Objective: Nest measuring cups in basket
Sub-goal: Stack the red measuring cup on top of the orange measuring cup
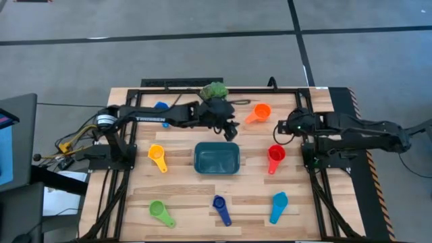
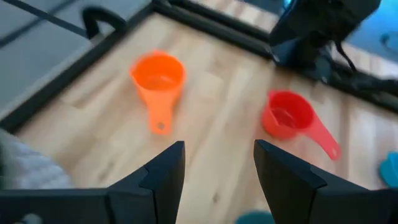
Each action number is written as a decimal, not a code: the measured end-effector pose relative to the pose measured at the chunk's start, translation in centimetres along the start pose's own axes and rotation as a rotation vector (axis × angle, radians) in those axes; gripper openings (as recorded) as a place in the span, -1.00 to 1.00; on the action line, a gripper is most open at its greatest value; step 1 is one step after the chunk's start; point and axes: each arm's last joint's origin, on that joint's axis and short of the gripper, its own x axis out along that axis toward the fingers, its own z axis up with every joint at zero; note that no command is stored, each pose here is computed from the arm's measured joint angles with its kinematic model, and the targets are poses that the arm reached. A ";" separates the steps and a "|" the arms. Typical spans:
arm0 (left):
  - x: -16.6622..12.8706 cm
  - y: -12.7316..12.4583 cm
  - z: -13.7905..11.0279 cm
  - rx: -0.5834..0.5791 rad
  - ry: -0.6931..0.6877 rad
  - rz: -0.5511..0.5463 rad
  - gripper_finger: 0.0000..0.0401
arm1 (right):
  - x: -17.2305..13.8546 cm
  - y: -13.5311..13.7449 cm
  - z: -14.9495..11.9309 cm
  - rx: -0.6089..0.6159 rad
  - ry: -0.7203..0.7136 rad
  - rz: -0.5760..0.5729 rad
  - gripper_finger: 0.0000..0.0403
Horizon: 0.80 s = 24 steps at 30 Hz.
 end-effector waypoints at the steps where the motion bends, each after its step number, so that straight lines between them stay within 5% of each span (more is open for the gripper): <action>1: 0.3 -0.3 -0.4 0.005 0.018 -0.017 -0.10 | 0.2 0.1 -0.3 -0.003 0.042 -0.012 -0.55; 8: 1.5 -2.8 -1.7 0.020 0.018 -0.092 -0.10 | 0.6 0.5 -2.9 -0.044 0.234 -0.087 -0.54; 13: 3.5 -4.8 -3.1 -0.088 -0.053 -0.159 -0.10 | 0.3 0.9 -4.1 -0.124 0.269 -0.063 -0.54; 24: 11.7 -8.8 -4.1 -0.192 -0.170 -0.147 -0.10 | -4.1 1.1 -3.4 -0.326 0.270 0.029 -0.54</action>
